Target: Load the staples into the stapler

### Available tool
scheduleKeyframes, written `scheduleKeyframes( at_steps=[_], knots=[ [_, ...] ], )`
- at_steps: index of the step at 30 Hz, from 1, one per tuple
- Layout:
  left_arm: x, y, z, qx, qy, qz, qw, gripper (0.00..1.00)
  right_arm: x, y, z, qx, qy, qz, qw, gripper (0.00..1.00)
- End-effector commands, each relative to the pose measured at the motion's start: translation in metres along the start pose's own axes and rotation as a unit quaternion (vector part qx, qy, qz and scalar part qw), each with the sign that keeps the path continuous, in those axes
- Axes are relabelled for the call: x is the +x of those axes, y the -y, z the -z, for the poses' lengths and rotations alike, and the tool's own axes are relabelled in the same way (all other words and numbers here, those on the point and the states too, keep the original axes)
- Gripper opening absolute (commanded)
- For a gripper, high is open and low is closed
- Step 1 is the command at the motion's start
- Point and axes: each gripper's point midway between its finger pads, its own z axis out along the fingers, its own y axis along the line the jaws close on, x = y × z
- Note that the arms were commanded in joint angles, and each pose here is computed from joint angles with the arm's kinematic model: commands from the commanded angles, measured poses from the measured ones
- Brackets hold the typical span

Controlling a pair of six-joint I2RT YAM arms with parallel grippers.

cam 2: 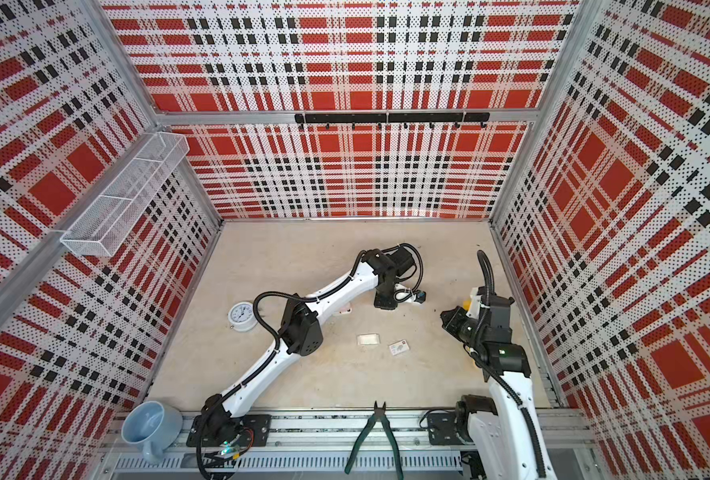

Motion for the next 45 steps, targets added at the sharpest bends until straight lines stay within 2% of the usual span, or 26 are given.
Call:
scheduleKeyframes(
  at_steps=[1, 10, 19, 21, 28, 37, 45],
  knots=[
    [0.075, 0.144, -0.057, 0.309, -0.173, 0.047, 0.934, 0.14, 0.001, 0.0, -0.001, -0.011, 0.006, -0.003, 1.0, 0.16],
    [0.087, 0.158, -0.079, 0.33, -0.204, 0.059, 0.92, 0.14, 0.006, 0.003, 0.003, -0.009, 0.01, -0.006, 1.0, 0.16],
    [0.09, 0.162, -0.088, 0.332, -0.213, 0.065, 0.917, 0.14, 0.007, 0.005, 0.002, -0.007, 0.011, -0.01, 1.0, 0.16],
    [0.084, 0.158, -0.08, 0.327, -0.197, 0.069, 0.922, 0.14, 0.007, 0.005, 0.002, -0.007, 0.011, -0.01, 1.0, 0.16],
    [0.06, 0.123, -0.04, 0.26, -0.127, 0.087, 0.953, 0.15, 0.005, 0.005, 0.001, -0.004, 0.011, -0.007, 1.0, 0.16],
    [0.051, 0.095, -0.002, 0.214, -0.075, 0.112, 0.967, 0.16, 0.004, 0.004, 0.0, -0.006, 0.01, -0.007, 1.0, 0.16],
    [0.043, 0.068, 0.008, 0.148, -0.026, 0.142, 0.978, 0.16, 0.004, 0.006, -0.003, -0.005, 0.01, -0.01, 1.0, 0.16]
  ],
)
